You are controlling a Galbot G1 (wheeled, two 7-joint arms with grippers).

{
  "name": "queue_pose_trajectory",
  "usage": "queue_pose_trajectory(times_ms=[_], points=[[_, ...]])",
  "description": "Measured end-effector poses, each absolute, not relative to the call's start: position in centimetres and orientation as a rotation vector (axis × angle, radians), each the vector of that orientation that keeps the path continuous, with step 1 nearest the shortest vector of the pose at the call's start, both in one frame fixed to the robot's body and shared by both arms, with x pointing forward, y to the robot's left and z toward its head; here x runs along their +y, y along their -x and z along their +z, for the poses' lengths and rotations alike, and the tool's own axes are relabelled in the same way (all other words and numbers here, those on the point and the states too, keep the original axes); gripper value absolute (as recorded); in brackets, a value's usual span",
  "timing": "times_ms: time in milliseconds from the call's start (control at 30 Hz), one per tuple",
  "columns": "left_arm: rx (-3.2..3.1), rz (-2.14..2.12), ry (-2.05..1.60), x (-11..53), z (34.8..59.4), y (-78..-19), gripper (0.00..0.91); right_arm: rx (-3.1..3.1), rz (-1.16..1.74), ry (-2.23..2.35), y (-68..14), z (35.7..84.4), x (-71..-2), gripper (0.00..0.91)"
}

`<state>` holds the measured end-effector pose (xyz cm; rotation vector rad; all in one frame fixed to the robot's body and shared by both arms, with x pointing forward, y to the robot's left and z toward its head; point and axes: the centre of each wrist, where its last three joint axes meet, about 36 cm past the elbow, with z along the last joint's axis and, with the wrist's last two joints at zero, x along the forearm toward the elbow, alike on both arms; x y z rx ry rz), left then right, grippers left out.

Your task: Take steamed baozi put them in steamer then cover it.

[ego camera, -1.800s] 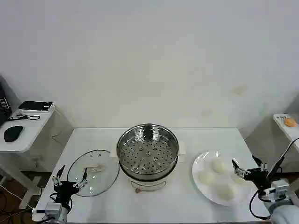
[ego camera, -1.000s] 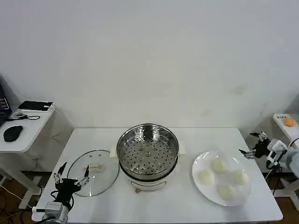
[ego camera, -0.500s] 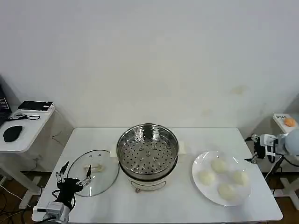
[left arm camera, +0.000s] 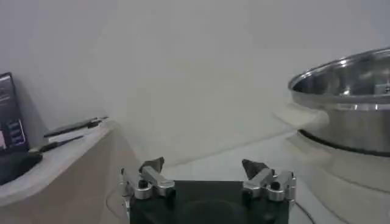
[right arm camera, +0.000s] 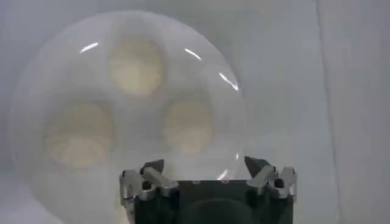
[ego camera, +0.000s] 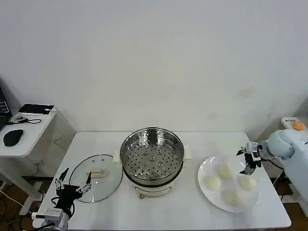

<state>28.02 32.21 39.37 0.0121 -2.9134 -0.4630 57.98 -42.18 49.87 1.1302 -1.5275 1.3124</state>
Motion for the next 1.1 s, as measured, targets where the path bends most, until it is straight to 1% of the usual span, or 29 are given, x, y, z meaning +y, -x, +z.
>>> queue_pose_trajectory(times_ms=[333, 800, 1067, 1100], points=[[-2.904, -0.481, -0.028, 32.9, 39.1, -28.2, 0.907, -1.466, 1.323, -1.160, -59.6, 47.7, -40.1, 0.907], [-2.877, -0.493, -0.037, 33.2, 38.0, -28.1, 0.907, -1.426, 1.304, -1.164, -60.1, 45.2, -39.5, 0.907], [-2.875, -0.487, -0.042, 33.1, 37.8, -28.2, 0.907, -1.432, 1.299, -1.150, -60.0, 44.7, -39.7, 0.907], [-2.874, -0.487, -0.043, 33.2, 37.8, -28.2, 0.907, -1.435, 1.298, -1.147, -60.0, 44.7, -39.8, 0.887]])
